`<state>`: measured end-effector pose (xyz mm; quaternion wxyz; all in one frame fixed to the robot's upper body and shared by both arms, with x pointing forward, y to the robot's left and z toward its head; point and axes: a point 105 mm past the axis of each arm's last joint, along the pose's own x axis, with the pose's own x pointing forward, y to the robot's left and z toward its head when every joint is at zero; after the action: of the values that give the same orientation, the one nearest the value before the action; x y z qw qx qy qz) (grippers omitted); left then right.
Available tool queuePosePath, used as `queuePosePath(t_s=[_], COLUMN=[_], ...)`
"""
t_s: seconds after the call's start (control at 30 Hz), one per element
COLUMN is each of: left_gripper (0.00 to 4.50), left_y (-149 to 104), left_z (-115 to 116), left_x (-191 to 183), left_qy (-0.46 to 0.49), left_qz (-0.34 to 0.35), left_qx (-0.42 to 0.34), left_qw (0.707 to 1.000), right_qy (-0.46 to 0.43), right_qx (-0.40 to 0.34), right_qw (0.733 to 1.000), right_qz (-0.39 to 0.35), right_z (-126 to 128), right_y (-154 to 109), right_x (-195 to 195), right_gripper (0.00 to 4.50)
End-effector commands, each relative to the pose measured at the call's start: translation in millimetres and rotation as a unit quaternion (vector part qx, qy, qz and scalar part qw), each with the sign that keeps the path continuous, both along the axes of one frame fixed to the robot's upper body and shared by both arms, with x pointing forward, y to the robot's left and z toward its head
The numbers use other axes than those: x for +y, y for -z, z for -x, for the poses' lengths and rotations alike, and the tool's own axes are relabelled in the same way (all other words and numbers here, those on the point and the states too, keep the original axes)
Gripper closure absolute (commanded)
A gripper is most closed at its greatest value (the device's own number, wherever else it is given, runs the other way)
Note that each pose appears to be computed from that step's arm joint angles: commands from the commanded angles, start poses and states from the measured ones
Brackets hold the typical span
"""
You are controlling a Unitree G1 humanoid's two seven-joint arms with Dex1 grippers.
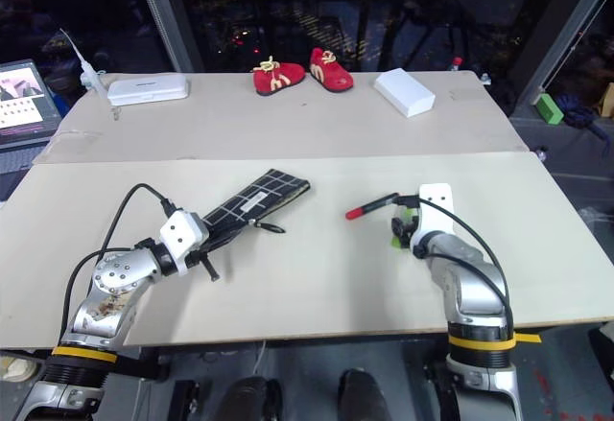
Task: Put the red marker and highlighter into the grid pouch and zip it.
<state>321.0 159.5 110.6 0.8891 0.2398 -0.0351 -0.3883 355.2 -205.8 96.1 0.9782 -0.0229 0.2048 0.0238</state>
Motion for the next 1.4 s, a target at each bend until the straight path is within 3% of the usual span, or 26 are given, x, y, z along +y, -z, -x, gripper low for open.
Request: queuePosePath(t_s=[0.03, 0.37, 0.47, 0.57, 0.67, 0.87, 1.0, 1.07, 1.13, 1.27, 1.4], left_gripper=[4.5, 4.5, 4.5, 4.5, 4.5, 4.5, 4.5, 4.5, 4.5, 4.5, 4.5], left_y=[-9, -13, -15, -16, -17, -18, -17, -16, -15, -16, -20], left_z=[0, -4, -5, -5, -5, -5, -5, -4, -3, -1, 2], left_x=[-2, 0, 0, 0, 1, 3, 4, 4, 4, 2, -2], left_qy=[0.001, -0.004, -0.002, -0.001, -0.001, -0.002, -0.002, 0.0, 0.001, 0.004, 0.017], left_qz=[0.005, 0.007, 0.007, 0.006, 0.005, 0.001, 0.0, 0.0, -0.001, 0.0, 0.007], left_qx=[-0.02, -0.024, -0.026, -0.027, -0.028, -0.028, -0.025, -0.024, -0.023, -0.023, -0.028], left_qw=[1.0, 1.0, 1.0, 1.0, 1.0, 1.0, 1.0, 1.0, 1.0, 1.0, 0.999], right_qy=[0.02, 0.05, 0.061, 0.065, 0.066, 0.071, -0.039, -0.13, -0.202, -0.312, -0.363], right_qx=[0.008, 0.02, 0.01, -0.001, -0.006, -0.042, -0.146, -0.179, -0.207, -0.248, -0.275], right_qw=[1.0, 0.999, 0.998, 0.998, 0.998, 0.997, 0.988, 0.973, 0.947, 0.862, 0.802], right_qz=[-0.005, -0.006, -0.008, -0.005, 0.001, -0.006, 0.027, 0.058, 0.143, 0.314, 0.386], right_z=[2, 6, 4, 3, 1, -5, -18, -17, -17, -21, -28], right_y=[9, 21, 15, 9, 5, -19, -68, -83, -90, -94, -95], right_x=[-4, -12, -17, -19, -21, -35, -18, 7, 27, 61, 87], right_gripper=[1.57, 1.57, 2.24, 3.27, 3.43, 3.43, 3.43, 3.43, 3.43, 3.43, 3.43])
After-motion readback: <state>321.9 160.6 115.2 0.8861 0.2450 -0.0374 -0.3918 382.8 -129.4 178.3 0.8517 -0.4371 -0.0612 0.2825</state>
